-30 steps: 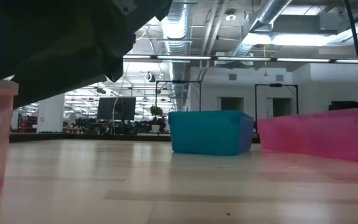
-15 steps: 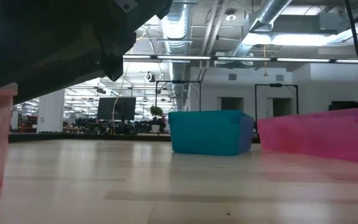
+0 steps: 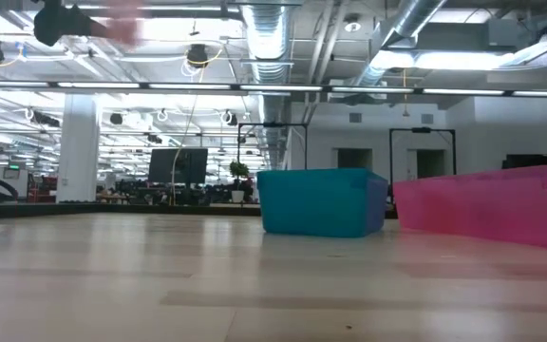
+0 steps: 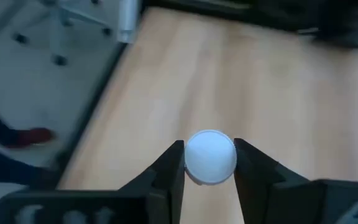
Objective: Pick and place medicine bottles into bin by pill shape (circle, oval)
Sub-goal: Put the pink tablet bottle into the blue bin
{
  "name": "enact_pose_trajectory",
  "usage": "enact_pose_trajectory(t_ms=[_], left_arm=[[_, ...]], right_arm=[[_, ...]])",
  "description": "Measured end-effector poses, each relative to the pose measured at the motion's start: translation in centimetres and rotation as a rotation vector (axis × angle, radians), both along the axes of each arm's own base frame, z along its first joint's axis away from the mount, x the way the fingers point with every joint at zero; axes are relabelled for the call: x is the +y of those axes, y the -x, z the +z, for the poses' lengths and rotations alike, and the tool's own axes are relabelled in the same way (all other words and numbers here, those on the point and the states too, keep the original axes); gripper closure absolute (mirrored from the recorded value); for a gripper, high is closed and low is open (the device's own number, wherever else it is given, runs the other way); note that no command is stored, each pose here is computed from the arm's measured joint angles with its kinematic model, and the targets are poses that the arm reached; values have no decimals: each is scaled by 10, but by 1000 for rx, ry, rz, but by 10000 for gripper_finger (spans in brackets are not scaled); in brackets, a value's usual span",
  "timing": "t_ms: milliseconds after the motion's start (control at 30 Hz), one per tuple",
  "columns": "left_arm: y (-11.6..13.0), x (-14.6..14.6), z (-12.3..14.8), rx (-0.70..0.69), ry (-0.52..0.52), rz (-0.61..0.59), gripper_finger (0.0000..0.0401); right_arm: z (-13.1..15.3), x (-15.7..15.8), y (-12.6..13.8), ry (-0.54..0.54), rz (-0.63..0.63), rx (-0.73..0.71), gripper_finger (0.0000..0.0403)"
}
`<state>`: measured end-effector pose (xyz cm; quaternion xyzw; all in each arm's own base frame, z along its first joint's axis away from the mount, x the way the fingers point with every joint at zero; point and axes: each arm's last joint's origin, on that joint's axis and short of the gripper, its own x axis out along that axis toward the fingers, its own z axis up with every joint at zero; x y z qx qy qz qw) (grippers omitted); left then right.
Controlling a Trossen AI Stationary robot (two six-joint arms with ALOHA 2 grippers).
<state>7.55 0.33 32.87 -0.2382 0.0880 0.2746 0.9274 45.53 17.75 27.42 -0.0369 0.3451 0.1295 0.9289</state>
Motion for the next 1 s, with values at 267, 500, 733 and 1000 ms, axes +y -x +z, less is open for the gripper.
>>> enact_pose_trajectory(t_ms=[267, 500, 733, 1000], left_arm=[[0, 1, 0, -3, -9, 24, 89], [0, 1, 0, -3, -14, 35, 89], [1, 2, 1, -7, -32, 81, 89], [2, 3, 1, -9, -35, 98, 89]], right_arm=[[81, -90, 92, 106, -186, -44, 280], [22, -134, 152, 24, -437, -76, 279], [-40, -137, 158, -81, -513, -105, 279], [-81, -137, 142, -42, -522, -6, 278]])
